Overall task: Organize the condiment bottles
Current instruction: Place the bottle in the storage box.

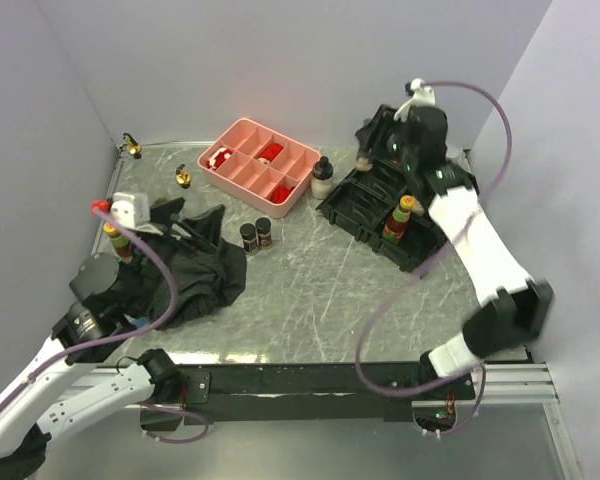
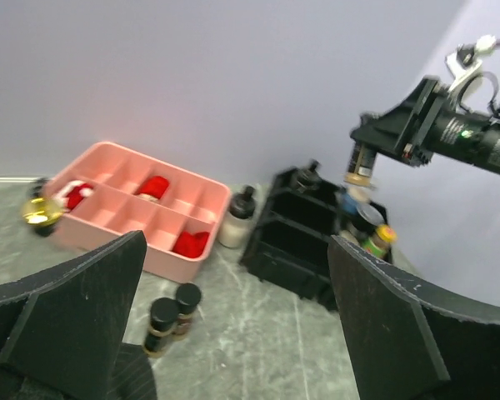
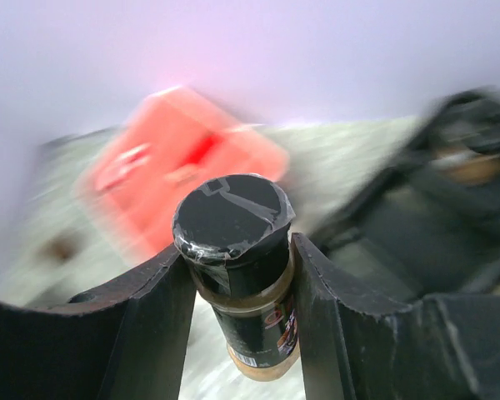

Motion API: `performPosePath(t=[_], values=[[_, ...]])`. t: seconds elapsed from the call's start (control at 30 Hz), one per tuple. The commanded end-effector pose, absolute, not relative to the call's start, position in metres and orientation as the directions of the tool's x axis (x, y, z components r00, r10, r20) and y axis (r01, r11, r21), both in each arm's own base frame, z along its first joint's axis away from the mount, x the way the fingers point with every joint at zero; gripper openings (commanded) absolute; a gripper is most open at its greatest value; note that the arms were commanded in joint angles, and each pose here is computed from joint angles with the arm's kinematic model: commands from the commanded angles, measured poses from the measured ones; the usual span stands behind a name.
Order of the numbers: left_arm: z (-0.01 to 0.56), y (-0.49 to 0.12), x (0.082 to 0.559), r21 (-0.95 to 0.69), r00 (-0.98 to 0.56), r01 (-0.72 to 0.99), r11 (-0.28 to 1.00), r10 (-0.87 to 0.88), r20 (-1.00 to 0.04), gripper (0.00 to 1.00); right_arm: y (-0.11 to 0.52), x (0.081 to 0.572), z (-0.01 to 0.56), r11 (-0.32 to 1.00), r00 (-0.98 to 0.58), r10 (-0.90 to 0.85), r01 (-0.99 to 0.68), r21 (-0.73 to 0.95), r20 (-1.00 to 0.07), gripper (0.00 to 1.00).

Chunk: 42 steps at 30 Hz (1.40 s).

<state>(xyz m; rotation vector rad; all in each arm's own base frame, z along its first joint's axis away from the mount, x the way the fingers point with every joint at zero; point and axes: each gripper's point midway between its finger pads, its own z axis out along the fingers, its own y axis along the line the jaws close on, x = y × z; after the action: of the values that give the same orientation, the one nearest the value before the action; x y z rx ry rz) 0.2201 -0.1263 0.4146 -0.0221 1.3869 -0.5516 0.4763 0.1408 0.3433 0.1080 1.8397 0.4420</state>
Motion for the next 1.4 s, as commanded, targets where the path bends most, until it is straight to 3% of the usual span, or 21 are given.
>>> performPosePath(t=[0.0, 0.23, 0.37, 0.6, 0.97, 1.07, 1.17, 1.2, 1.3, 1.37], values=[[0.428, -0.166, 0.220, -0.285, 0.029, 0.499, 0.818, -0.344, -0.938, 0.97, 0.231, 0.376, 0.402, 0.670, -0.324, 0.382, -0.547, 0.501, -0.865, 0.12], [0.442, -0.212, 0.215, -0.222, -0.004, 0.664, 0.714, -0.294, -0.956, 0.99, 0.301, 0.241, 0.460, 0.229, -0.356, 0.476, -0.833, 0.504, -0.804, 0.10], [0.439, -0.230, 0.202, -0.195, -0.027, 0.754, 0.628, -0.267, -0.963, 0.99, 0.302, 0.202, 0.480, 0.120, -0.345, 0.541, -0.871, 0.476, -0.767, 0.10], [0.442, -0.247, 0.172, -0.178, -0.051, 0.864, 0.471, -0.270, -0.962, 0.98, 0.310, 0.182, 0.483, 0.018, -0.372, 0.579, -0.884, 0.467, -0.725, 0.11], [0.442, -0.259, 0.162, -0.196, -0.086, 0.901, 0.386, -0.284, -0.955, 0.99, 0.322, 0.167, 0.485, -0.036, -0.392, 0.575, -0.889, 0.456, -0.718, 0.12], [0.443, -0.262, 0.157, -0.193, -0.089, 0.914, 0.358, -0.286, -0.954, 0.88, 0.325, 0.163, 0.482, -0.048, -0.399, 0.561, -0.890, 0.453, -0.725, 0.17], [0.444, -0.262, 0.152, -0.190, -0.093, 0.922, 0.337, -0.285, -0.954, 0.64, 0.326, 0.162, 0.477, -0.029, -0.394, 0.537, -0.893, 0.450, -0.746, 0.31], [0.443, -0.262, 0.152, -0.191, -0.094, 0.922, 0.337, -0.283, -0.954, 0.50, 0.325, 0.163, 0.478, -0.018, -0.384, 0.532, -0.896, 0.443, -0.755, 0.33], [0.441, -0.261, 0.147, -0.182, -0.094, 0.929, 0.323, -0.271, -0.958, 0.33, 0.322, 0.162, 0.475, 0.033, -0.351, 0.497, -0.906, 0.421, -0.794, 0.48], [0.438, -0.262, 0.145, -0.176, -0.093, 0.932, 0.316, -0.260, -0.961, 0.27, 0.320, 0.161, 0.473, 0.057, -0.339, 0.476, -0.909, 0.413, -0.812, 0.56]])
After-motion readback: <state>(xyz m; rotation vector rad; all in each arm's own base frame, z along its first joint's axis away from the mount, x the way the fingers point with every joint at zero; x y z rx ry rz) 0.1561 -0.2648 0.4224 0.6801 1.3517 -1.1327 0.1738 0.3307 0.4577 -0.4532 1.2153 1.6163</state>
